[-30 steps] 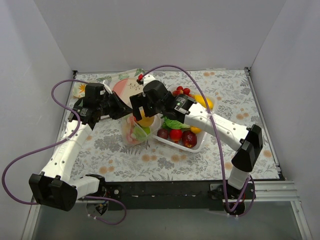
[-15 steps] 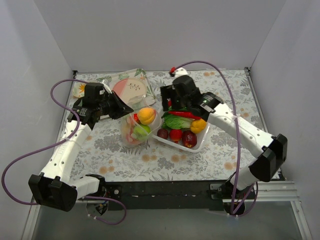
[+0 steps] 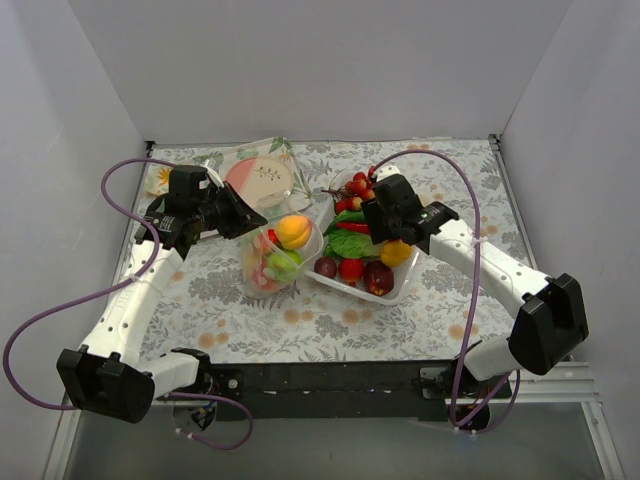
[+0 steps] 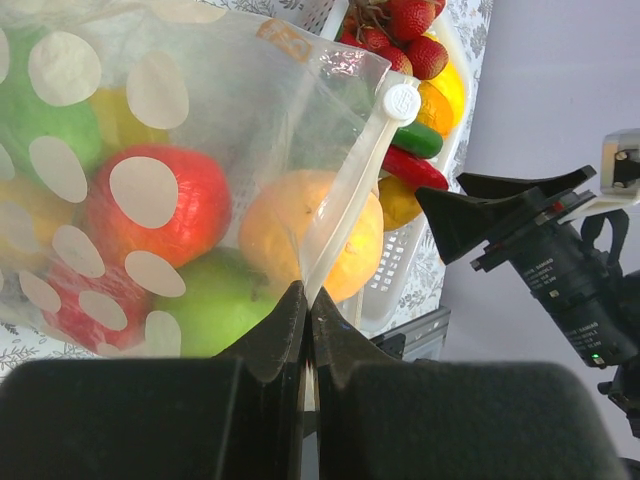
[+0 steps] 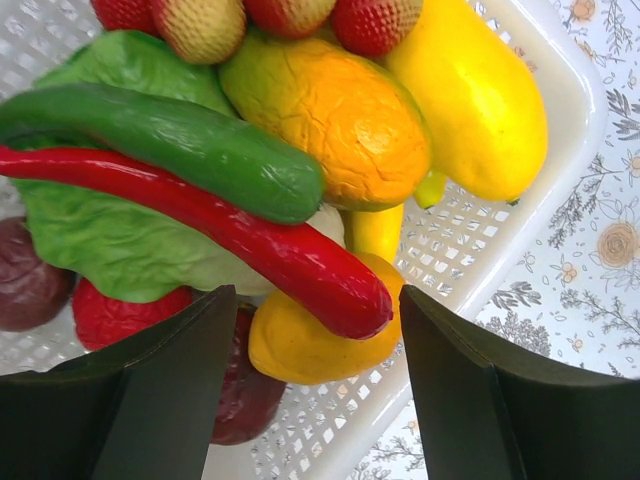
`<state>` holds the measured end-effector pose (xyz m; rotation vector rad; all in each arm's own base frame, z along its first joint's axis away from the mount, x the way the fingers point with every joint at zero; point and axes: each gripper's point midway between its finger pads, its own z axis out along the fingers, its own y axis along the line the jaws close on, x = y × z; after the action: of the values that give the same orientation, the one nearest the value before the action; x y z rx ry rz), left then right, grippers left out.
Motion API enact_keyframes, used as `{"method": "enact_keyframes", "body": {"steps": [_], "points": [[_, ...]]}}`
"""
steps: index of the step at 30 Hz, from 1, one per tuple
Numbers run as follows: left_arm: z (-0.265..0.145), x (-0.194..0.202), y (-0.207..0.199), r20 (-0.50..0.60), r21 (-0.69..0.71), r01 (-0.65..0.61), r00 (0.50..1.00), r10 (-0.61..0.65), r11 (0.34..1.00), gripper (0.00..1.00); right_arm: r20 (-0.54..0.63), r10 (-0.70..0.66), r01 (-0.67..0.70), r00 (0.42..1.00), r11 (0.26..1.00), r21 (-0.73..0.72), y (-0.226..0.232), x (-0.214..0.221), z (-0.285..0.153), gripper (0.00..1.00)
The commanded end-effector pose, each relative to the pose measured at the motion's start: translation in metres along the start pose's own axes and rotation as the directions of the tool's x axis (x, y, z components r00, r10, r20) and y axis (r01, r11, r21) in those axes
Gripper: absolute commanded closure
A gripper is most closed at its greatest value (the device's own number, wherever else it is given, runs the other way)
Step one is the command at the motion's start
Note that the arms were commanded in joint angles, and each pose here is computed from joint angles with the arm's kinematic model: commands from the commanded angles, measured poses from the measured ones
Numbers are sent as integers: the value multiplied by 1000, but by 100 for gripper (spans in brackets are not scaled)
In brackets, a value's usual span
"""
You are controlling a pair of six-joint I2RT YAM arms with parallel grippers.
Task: Place the food in the zip-top bag and seal the zipper
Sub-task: Pick up the fake vegetable from the bin.
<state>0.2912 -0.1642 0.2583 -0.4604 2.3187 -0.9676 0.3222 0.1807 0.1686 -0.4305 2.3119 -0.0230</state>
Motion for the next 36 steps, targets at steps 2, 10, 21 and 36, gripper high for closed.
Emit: {"method": "enact_keyframes", "body": {"steps": [2,10,21,36], "points": [[-14,-7,-22,28,69,-40,999,38,997,100,25,-37,36,999,999,16,-9,-1,3,22],[-15,-8,-22,30,65,-38,999,36,997,100,29,-45,45,999,999,2,-13,6,14,21],[-15,-8,-23,31,66,-37,999,35,997,100,59,-27,32,998,996,-82,-8,7,22,31],[-13,-9,-21,27,60,-33,999,32,998,100,112,20,-1,994,987,-160,-4,-6,-2,65]]}}
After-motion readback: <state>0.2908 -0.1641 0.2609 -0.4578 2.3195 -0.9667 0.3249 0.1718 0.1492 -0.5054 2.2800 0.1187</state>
